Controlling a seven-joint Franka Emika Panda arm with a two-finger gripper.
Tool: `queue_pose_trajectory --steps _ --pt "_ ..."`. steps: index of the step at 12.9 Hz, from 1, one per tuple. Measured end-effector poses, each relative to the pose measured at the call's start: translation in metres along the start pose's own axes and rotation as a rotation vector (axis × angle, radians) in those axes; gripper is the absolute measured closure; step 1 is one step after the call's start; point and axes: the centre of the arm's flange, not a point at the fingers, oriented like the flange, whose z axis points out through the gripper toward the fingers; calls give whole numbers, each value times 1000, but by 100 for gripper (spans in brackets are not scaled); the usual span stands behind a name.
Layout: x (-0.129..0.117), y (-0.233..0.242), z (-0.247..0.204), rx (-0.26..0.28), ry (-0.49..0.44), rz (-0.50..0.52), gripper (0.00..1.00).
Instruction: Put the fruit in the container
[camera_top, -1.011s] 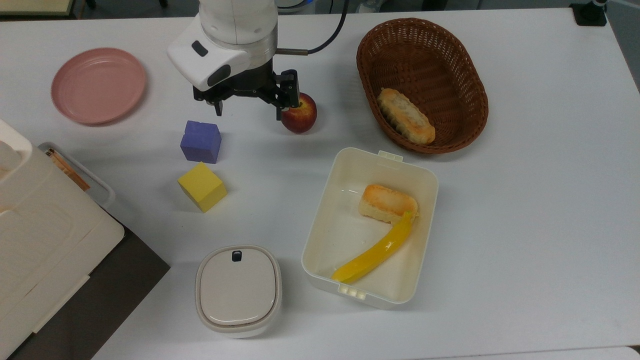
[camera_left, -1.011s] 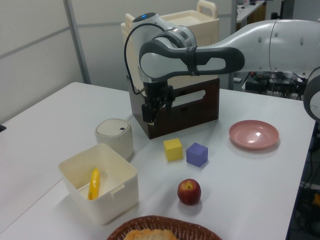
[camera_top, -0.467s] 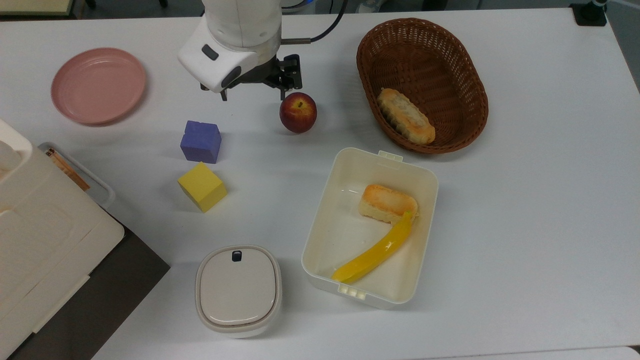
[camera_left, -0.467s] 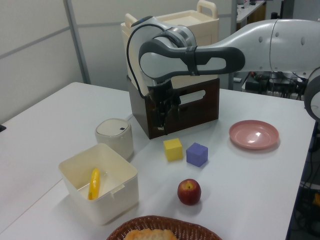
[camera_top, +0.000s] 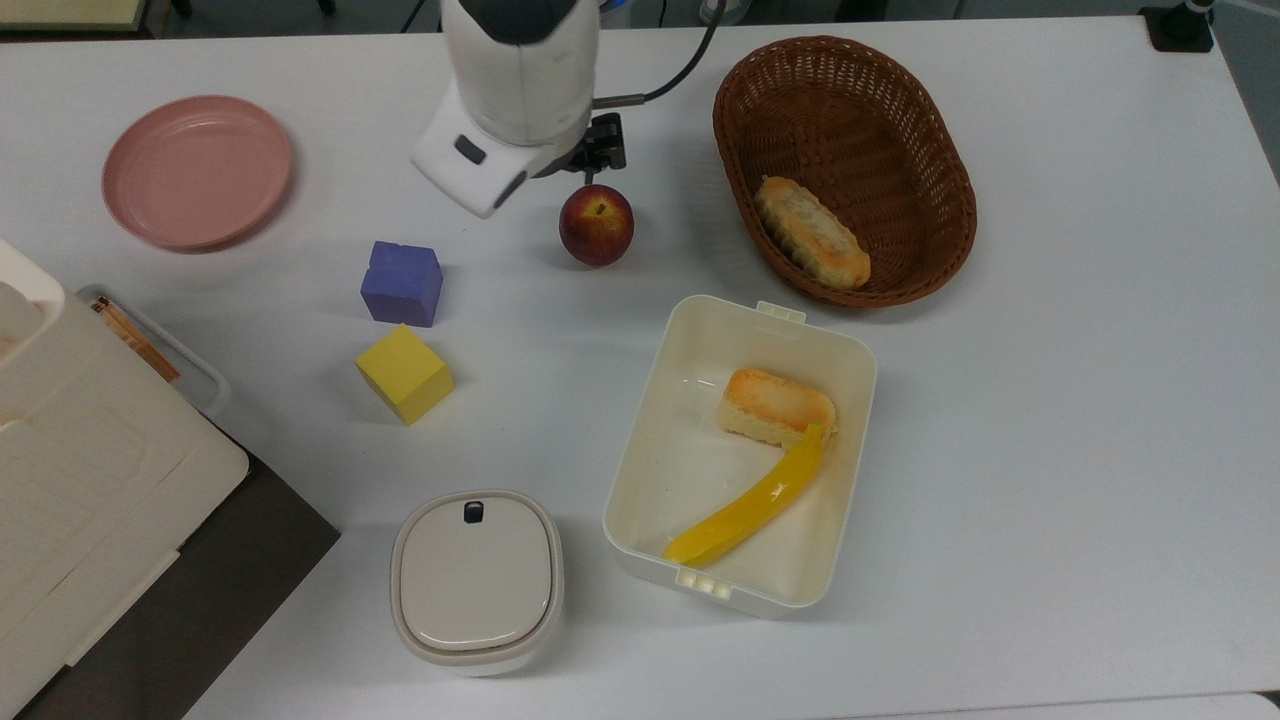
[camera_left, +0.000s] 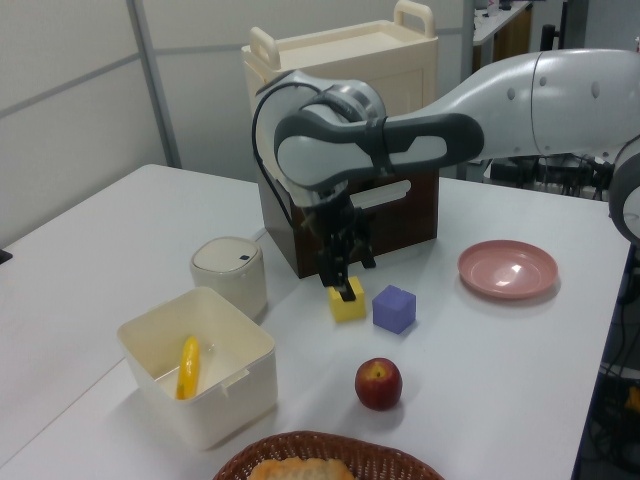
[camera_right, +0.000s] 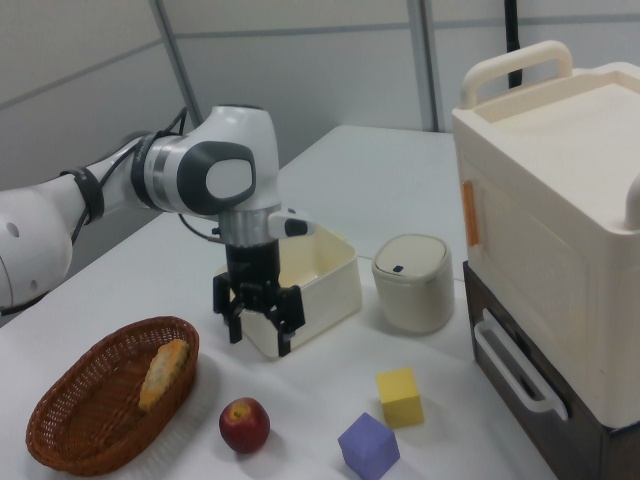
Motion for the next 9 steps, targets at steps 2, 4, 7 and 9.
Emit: queue_pose_trajectory --steps 2,4,7,9 --pt "0 -16 15 -6 -48 -26 0" --pt "1 -20 29 -21 -83 -36 0" --pt "3 -25 62 -21 -153 -67 0" --pt "7 -34 90 -28 -211 -91 0"
